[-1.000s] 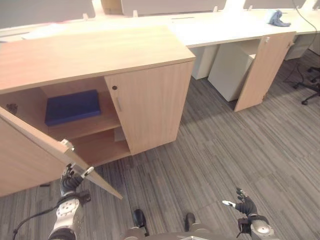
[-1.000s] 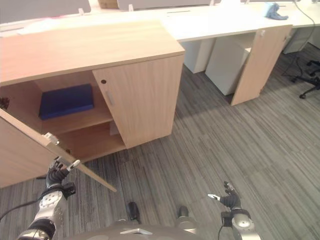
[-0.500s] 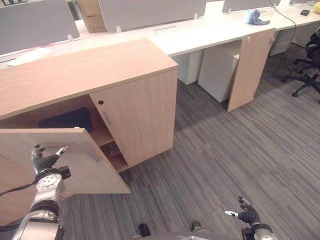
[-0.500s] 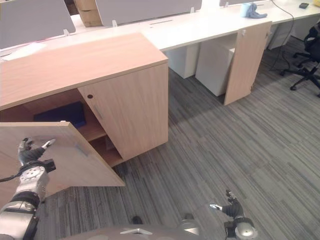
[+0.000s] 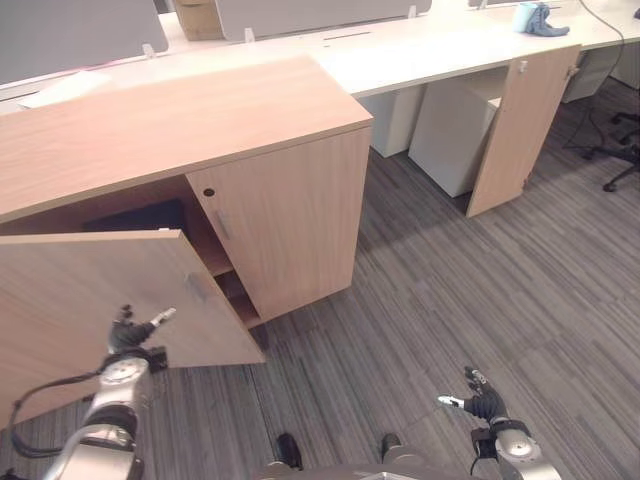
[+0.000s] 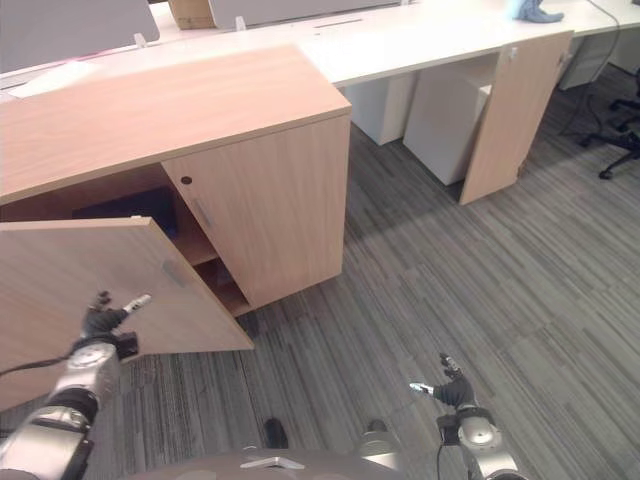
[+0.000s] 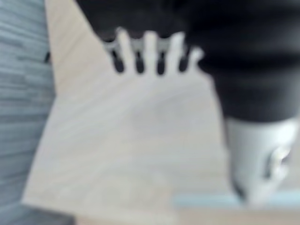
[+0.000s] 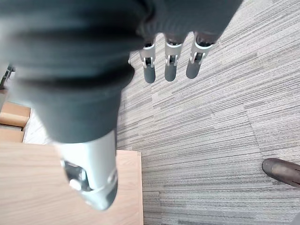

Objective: Put the empty folder in the office cabinet

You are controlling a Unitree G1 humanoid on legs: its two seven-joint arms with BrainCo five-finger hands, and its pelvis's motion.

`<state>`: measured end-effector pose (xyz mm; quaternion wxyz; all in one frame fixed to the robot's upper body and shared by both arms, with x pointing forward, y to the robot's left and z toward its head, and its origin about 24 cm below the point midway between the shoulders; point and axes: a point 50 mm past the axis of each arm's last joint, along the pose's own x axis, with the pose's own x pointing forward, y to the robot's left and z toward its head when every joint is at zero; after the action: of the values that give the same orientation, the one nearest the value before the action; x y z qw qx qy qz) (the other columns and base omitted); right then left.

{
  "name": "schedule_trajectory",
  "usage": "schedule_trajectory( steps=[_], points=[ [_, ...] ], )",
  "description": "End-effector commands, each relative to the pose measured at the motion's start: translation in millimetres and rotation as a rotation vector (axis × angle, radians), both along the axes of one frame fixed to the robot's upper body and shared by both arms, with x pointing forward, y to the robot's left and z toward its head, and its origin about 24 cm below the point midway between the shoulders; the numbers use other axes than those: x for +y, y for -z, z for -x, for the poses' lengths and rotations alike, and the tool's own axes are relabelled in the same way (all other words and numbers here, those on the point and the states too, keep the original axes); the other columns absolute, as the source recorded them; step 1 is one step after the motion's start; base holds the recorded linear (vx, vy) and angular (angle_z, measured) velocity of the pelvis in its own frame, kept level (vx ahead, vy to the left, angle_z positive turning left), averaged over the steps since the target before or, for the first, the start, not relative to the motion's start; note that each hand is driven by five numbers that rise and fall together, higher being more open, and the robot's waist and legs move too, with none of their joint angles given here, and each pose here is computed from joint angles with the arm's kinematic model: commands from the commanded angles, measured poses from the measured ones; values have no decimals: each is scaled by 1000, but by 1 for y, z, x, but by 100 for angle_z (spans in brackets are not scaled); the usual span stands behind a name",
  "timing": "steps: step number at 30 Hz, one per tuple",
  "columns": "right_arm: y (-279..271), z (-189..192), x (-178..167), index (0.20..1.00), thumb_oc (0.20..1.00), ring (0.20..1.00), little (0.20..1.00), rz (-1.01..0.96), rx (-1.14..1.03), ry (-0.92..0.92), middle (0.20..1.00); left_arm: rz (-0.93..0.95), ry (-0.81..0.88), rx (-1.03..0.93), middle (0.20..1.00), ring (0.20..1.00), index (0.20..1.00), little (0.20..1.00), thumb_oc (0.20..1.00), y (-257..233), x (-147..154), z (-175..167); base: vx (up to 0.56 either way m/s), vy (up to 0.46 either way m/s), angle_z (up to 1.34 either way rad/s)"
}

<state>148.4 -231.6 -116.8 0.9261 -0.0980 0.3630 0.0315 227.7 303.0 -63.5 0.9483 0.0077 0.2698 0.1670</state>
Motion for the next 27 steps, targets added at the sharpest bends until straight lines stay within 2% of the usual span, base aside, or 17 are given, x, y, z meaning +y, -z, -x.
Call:
schedule_trajectory(
  steps=[1,9,19,23,27],
  points=[
    [-8,-13,-13,1000,1000,1000,1000,74,-32,-11,1000,-5,60,-25,1000,1000,1000,1000,1000,-1,-13,-9,-174,-324,57],
    [-7,-22,-17,1000,1000,1000,1000,84,26,-80,1000,224,146,180,1000,1000,1000,1000,1000,57,-67,54,-202,-261,37],
    [7,-15,-4,1000,1000,1000,1000,39,118,-109,1000,311,230,384,1000,1000,1000,1000,1000,86,-89,105,-116,-87,30],
    [13,-10,1,1000,1000,1000,1000,11,154,-96,1000,320,205,432,1000,1000,1000,1000,1000,90,-89,117,-23,37,16],
    [22,0,8,1000,1000,1000,1000,-38,215,-61,1000,355,96,502,1000,1000,1000,1000,1000,96,-85,132,29,49,12]
  ],
)
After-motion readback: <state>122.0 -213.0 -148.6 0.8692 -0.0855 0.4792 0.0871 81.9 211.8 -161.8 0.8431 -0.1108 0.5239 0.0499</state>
